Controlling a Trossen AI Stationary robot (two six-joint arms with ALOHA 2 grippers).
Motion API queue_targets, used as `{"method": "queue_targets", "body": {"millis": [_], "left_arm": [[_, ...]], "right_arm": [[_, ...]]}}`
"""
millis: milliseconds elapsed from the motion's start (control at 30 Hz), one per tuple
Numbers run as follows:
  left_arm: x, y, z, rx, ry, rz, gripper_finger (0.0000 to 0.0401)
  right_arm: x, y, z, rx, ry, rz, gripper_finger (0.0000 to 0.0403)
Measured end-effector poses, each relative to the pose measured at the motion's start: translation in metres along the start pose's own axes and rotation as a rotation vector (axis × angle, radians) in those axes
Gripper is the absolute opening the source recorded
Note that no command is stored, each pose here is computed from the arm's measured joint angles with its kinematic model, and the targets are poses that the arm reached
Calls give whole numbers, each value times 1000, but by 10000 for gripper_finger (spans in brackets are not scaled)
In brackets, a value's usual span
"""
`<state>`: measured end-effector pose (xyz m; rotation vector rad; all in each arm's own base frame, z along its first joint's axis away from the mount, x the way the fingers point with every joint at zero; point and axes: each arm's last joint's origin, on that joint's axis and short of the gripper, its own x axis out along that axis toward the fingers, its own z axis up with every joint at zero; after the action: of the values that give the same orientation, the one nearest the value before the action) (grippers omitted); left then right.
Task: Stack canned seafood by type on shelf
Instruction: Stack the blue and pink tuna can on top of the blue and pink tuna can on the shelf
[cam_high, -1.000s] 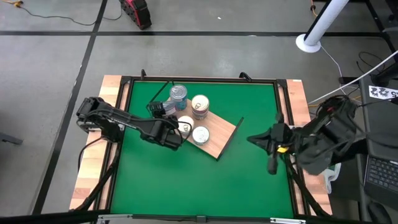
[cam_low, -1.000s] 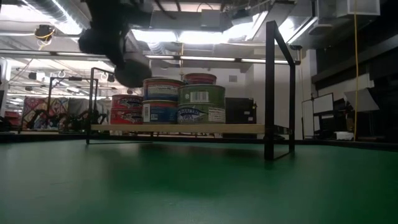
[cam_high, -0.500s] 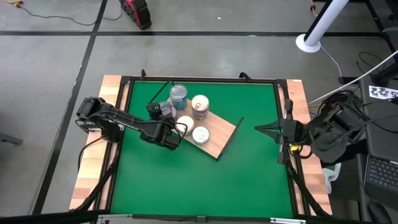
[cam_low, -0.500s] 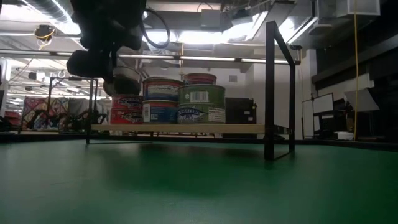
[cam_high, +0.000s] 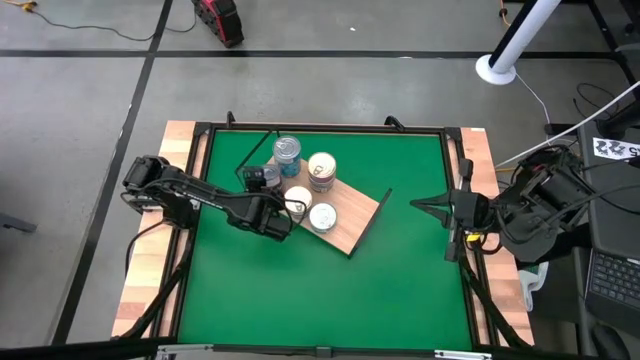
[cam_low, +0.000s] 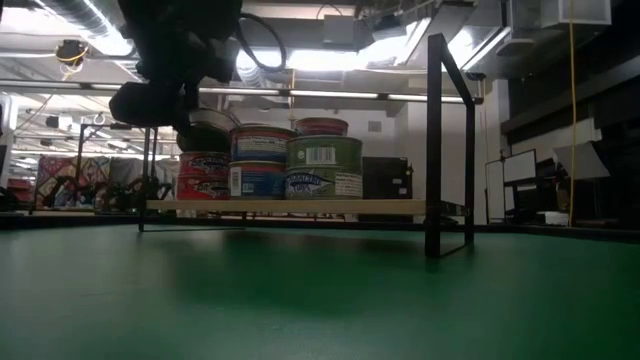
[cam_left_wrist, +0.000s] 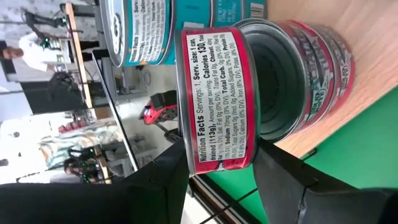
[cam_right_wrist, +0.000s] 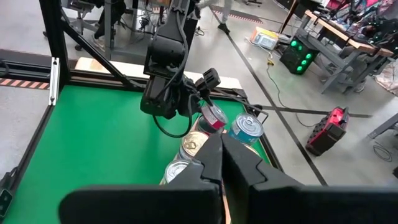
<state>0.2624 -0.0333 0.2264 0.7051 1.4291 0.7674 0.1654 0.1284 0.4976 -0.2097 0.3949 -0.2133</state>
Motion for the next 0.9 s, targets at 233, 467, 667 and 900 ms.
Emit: {"method": "queue_targets", "body": {"millis": [233,467,667,900], "left_arm": [[1,-1,2,16,-4,-24,155],[7,3,2,3,41,-74,155],[8,3,3,15,46,-79,155],[8,3,3,49,44,-84,155]], "right_arm": [[0,0,0,3,-1,0,7],[0,0,0,5,-2,1,7],[0,0,0,38,-2,3,7],[7,-26,2,136,49,65,7]]}}
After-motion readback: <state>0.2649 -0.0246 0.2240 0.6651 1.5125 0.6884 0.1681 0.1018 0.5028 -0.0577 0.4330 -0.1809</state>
